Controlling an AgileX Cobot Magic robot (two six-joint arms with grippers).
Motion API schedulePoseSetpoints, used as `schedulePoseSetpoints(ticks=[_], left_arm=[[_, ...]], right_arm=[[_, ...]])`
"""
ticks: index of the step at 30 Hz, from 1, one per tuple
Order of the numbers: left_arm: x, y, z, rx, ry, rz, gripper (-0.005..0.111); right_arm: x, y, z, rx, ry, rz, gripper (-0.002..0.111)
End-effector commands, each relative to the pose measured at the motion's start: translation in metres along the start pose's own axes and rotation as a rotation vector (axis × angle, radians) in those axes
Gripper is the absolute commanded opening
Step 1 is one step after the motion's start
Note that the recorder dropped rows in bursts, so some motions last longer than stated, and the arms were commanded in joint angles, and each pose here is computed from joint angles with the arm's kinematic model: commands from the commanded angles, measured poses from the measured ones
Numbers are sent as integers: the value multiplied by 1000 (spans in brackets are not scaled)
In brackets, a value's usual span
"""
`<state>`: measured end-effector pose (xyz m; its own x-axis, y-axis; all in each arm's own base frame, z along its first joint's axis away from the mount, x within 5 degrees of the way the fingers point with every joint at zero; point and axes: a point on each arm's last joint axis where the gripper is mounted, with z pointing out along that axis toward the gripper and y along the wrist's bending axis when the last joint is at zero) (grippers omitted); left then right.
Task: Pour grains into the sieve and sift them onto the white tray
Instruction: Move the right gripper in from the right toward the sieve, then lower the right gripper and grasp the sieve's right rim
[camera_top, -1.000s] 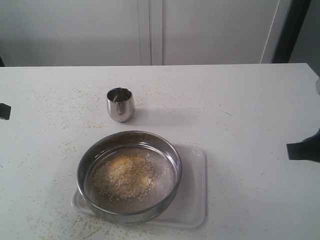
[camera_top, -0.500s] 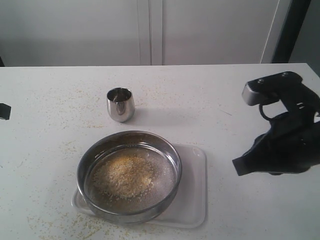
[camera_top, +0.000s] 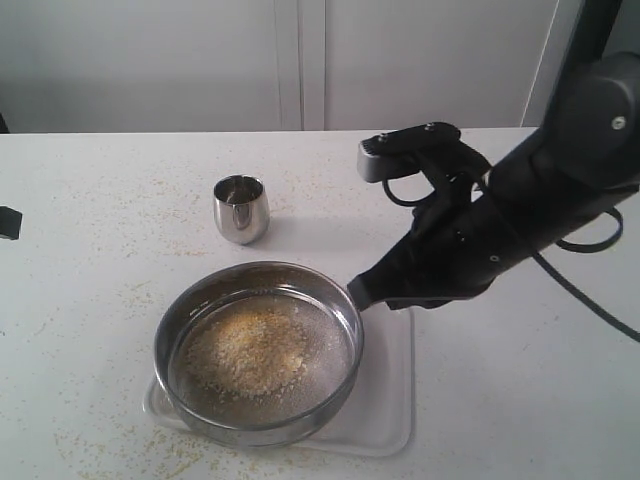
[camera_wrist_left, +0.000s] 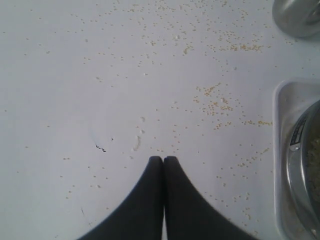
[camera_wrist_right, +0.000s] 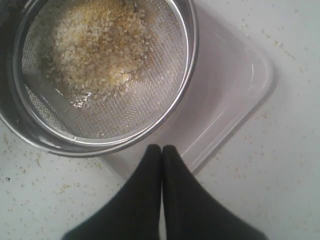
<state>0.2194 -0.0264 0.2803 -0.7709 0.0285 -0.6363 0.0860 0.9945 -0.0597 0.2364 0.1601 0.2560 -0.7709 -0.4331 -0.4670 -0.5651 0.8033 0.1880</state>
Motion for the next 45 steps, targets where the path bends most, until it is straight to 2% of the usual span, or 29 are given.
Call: schedulePoseSetpoints(ticks=[1,19,22,29,30,36,45], left_arm=[[3,0,-1,4,6,-13,0],[3,0,-1,4,6,-13,0],[3,0,-1,4,6,-13,0],[3,0,-1,4,6,-13,0],[3,0,-1,4,6,-13,0],[2,0,-1,4,4,-13,0],[2,0,-1,4,4,-13,0]], right_arm=[[-15,2,9,58,10,-14,0],[-60,-1,49,130,112,-18,1],[-67,-2,57,131,122,-18,11],[-79,-6,73,143,165,-28,54],[-80,-7,75,146,167,-31,57],[-84,-14,92,196,213,-23,58],[-81,-21,125,207,276,-26,58]])
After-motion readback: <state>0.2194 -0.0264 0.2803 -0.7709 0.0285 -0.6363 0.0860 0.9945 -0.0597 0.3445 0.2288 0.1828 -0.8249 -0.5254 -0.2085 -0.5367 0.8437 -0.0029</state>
